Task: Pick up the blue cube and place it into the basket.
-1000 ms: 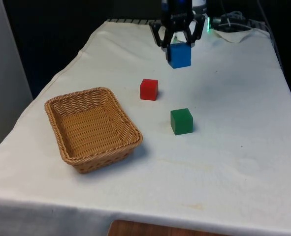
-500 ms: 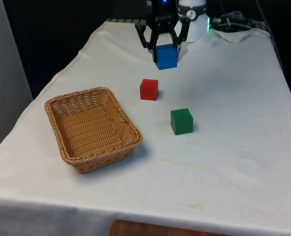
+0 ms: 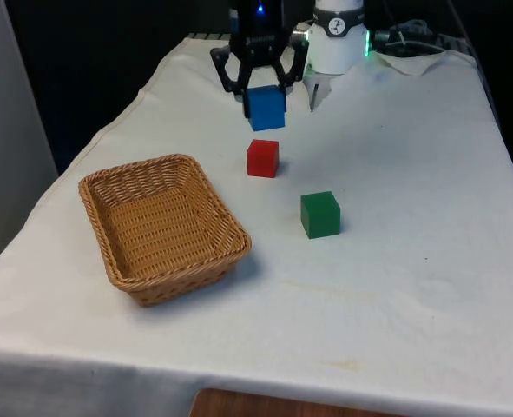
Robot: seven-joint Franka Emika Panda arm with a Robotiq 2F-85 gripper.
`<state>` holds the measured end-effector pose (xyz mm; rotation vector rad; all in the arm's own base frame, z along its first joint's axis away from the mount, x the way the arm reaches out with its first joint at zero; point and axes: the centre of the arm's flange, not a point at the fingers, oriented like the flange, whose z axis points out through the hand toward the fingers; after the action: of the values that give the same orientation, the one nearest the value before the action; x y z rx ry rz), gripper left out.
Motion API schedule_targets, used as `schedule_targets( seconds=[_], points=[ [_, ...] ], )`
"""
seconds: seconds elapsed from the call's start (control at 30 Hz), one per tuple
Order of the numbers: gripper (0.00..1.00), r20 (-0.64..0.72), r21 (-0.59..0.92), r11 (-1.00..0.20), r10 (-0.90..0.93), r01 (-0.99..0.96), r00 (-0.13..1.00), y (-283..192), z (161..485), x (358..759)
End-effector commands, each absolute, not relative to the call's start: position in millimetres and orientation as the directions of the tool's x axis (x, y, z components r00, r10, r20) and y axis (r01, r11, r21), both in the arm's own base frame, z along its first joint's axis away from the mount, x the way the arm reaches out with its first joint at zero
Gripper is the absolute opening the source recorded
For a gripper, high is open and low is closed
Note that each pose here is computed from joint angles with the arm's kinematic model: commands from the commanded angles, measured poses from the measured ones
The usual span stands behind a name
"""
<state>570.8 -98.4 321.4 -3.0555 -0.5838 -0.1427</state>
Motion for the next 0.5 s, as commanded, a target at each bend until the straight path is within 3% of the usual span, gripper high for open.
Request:
schedule_targets(
  seconds=[0.0, 0.47],
  points=[
    [0.00, 0.093, -0.018, -0.929, 0.366, 0.369, 0.926, -101, 321, 573],
    [0.00, 0.078, -0.015, -0.937, 0.346, 0.348, 0.935, -127, 308, 594]
  ],
)
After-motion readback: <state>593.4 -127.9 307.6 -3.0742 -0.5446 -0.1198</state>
